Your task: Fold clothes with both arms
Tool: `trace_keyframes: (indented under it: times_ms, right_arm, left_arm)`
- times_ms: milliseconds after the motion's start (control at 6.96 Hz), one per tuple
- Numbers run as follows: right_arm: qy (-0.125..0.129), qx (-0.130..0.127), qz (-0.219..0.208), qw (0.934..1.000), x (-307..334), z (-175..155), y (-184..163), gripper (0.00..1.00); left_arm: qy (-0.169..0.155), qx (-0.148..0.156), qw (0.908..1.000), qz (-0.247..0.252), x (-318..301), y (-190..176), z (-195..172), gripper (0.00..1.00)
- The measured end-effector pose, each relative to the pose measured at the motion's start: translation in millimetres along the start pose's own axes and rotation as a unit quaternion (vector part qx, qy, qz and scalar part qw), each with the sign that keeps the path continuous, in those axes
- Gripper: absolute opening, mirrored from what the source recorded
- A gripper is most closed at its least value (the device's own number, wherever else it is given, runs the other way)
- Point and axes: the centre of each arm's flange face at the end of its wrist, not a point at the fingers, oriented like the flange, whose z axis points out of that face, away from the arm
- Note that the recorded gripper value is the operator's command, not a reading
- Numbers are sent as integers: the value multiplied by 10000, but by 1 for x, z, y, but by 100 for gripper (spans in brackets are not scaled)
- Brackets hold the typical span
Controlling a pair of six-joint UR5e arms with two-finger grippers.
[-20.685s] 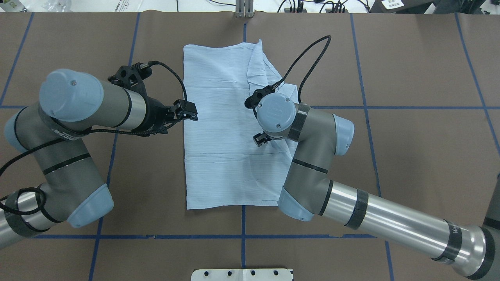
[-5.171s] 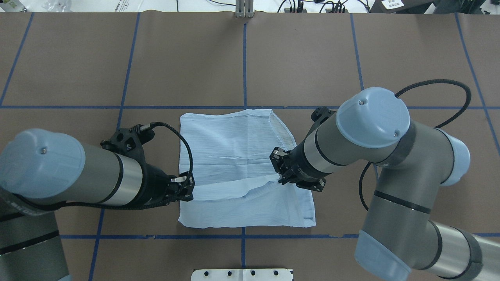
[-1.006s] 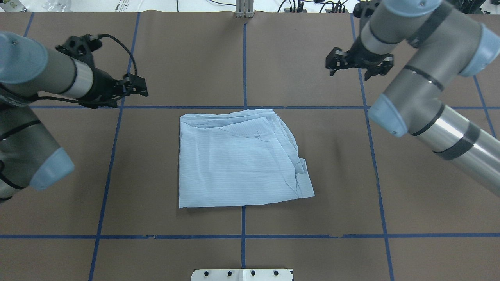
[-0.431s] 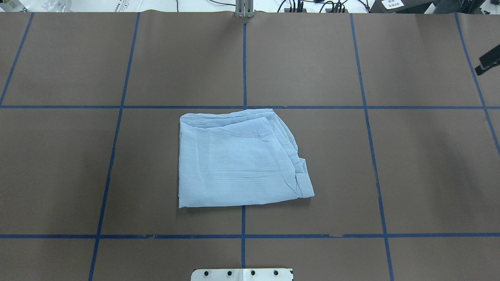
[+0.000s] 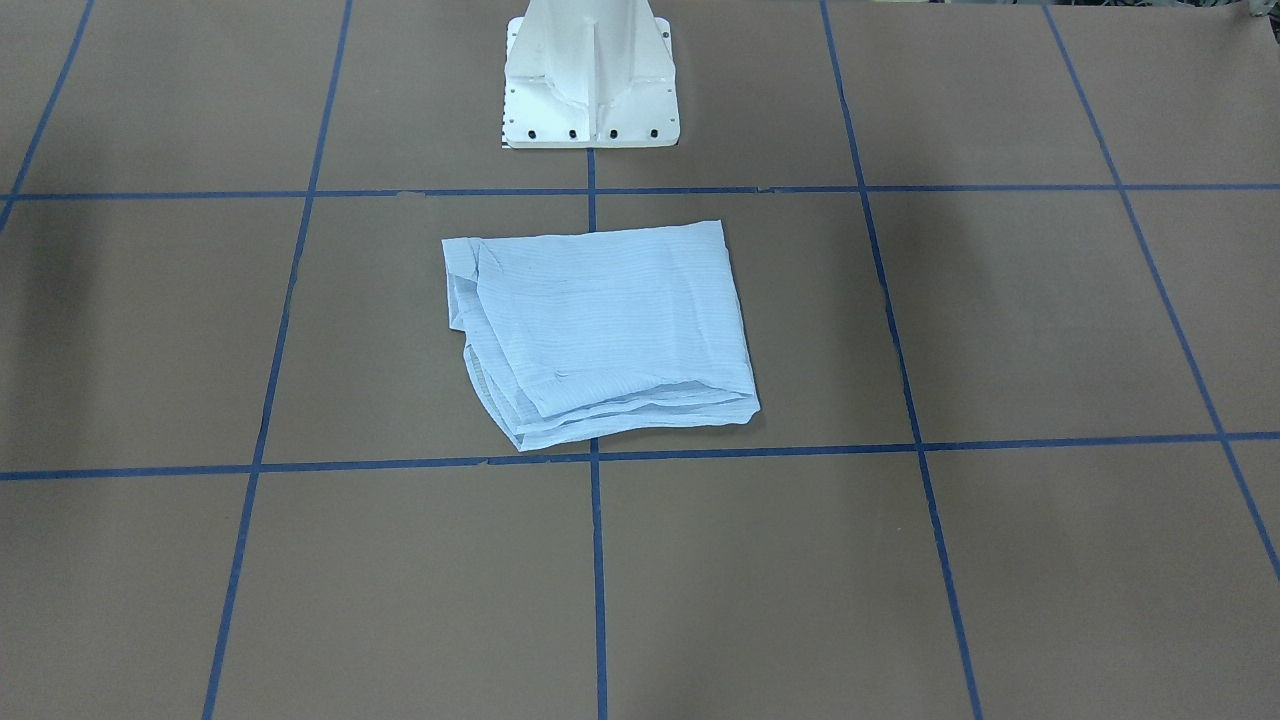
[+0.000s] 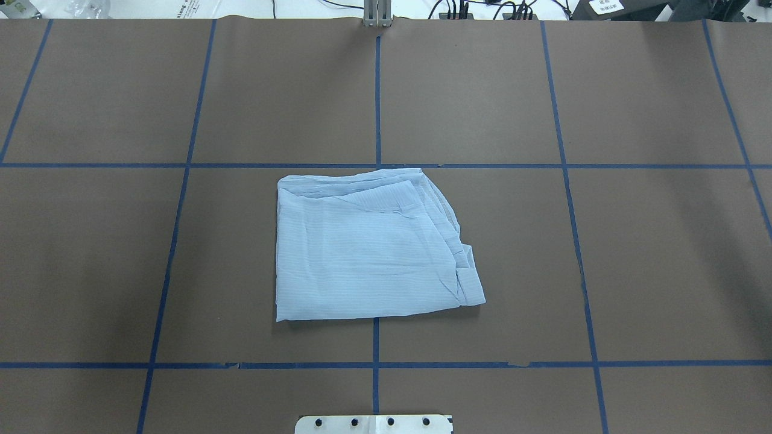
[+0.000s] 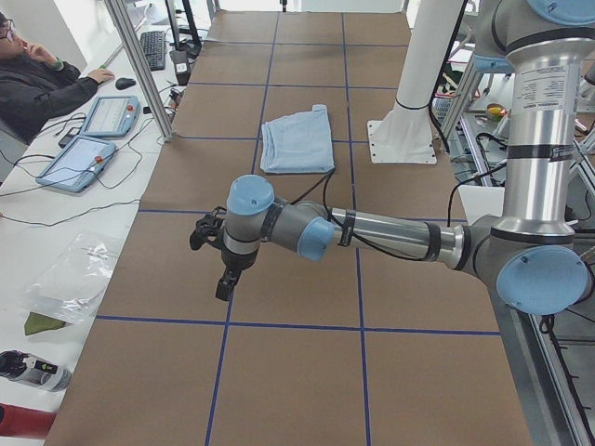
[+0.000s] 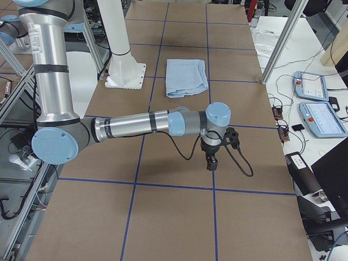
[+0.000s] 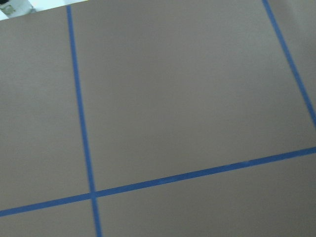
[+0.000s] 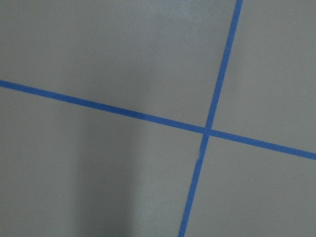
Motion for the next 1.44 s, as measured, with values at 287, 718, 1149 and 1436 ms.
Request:
trace_keyframes:
  times_ms: [287,718,1149,1436]
  right_arm:
    - [-95,0,-10,10000,26,3,25,100]
    - [-75,130,316,9994,68,12,86,100]
    - [-97,126,770,9969,71,15,98,100]
    - [-170,180,1270,9916,58,4,91,100]
  left_arm:
    - [252,-72,9992,-303,-34,38,7,100]
    - [264,-104,9985,-474,-46,60,20,100]
    - [-23,-272,9975,-649,-39,41,15,100]
    - [-14,-471,9942,-969,-16,24,0,100]
